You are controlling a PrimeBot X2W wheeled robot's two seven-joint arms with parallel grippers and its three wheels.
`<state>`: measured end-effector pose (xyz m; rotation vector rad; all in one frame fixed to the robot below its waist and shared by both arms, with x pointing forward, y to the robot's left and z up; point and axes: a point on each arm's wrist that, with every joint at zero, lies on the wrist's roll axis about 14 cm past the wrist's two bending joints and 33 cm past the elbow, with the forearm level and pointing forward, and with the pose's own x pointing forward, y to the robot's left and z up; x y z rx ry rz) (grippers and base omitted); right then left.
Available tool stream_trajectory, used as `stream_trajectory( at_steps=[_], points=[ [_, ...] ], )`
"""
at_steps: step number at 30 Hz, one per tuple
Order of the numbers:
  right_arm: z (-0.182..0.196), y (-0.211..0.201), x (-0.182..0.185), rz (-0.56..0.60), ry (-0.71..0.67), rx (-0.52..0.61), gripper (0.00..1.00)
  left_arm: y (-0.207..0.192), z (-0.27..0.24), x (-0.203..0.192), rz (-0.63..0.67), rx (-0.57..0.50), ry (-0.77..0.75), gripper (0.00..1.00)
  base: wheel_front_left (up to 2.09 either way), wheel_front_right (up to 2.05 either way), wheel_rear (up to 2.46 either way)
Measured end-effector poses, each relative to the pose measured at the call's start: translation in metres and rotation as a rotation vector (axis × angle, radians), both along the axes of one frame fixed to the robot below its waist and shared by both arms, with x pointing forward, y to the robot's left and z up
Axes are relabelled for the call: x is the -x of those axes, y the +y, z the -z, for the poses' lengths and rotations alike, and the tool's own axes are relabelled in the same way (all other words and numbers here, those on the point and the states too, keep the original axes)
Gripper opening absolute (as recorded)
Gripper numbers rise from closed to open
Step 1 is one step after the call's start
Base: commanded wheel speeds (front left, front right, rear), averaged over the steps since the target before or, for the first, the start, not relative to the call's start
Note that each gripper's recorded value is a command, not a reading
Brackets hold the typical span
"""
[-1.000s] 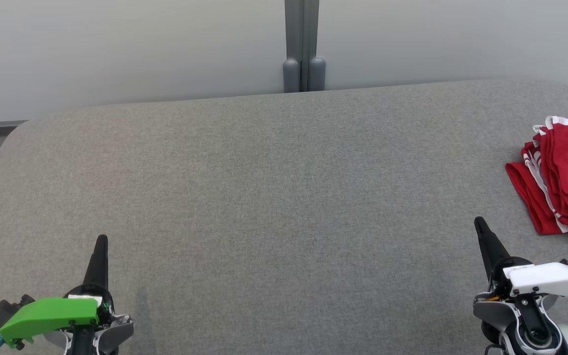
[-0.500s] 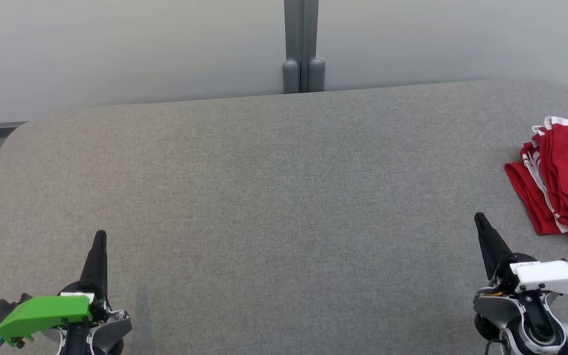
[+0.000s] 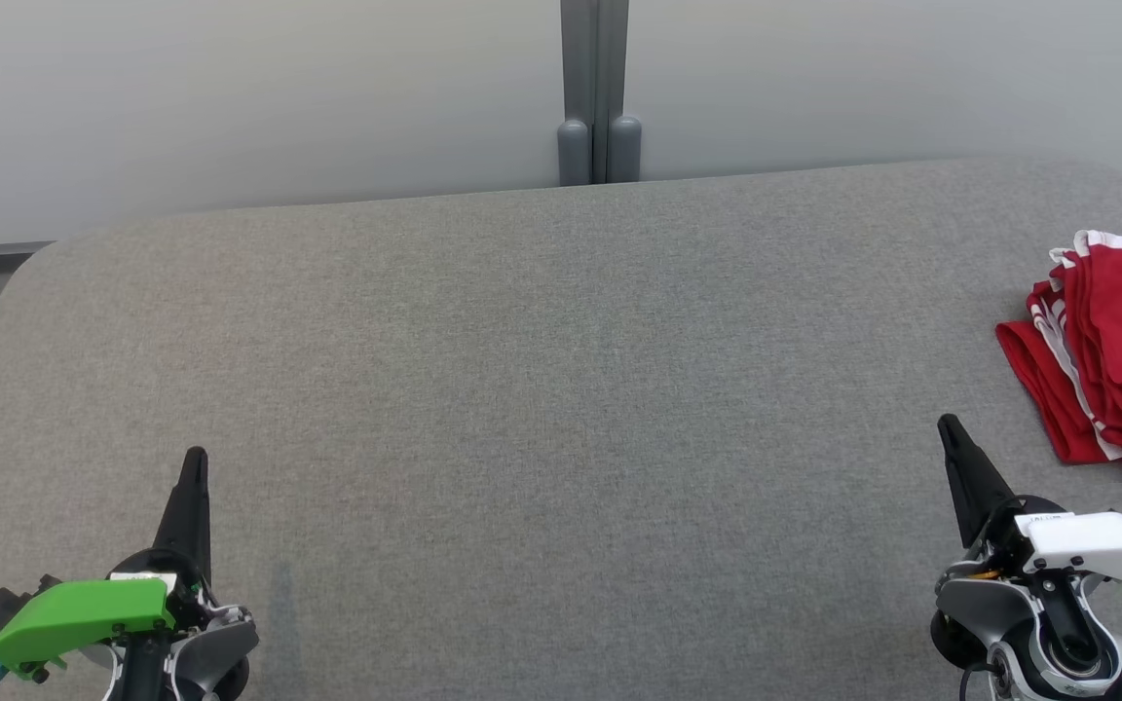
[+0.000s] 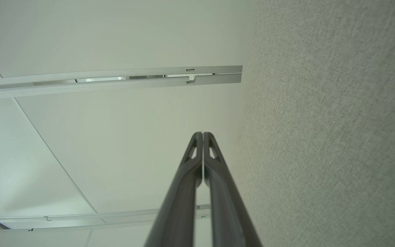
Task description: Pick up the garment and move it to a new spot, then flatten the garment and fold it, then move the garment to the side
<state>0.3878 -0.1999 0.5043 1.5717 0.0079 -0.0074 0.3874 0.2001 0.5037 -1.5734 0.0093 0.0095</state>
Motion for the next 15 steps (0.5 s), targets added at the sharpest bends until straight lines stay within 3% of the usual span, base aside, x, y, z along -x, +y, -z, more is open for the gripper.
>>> stream_trajectory(
  at_steps=[15],
  points=[
    [0.0, 0.0001, 0.0, 0.0, 0.0, 0.0, 0.0, 0.0, 0.0, 0.0, 0.0, 0.0, 0.0, 0.0, 0.0, 0.0, 0.0]
  ],
)
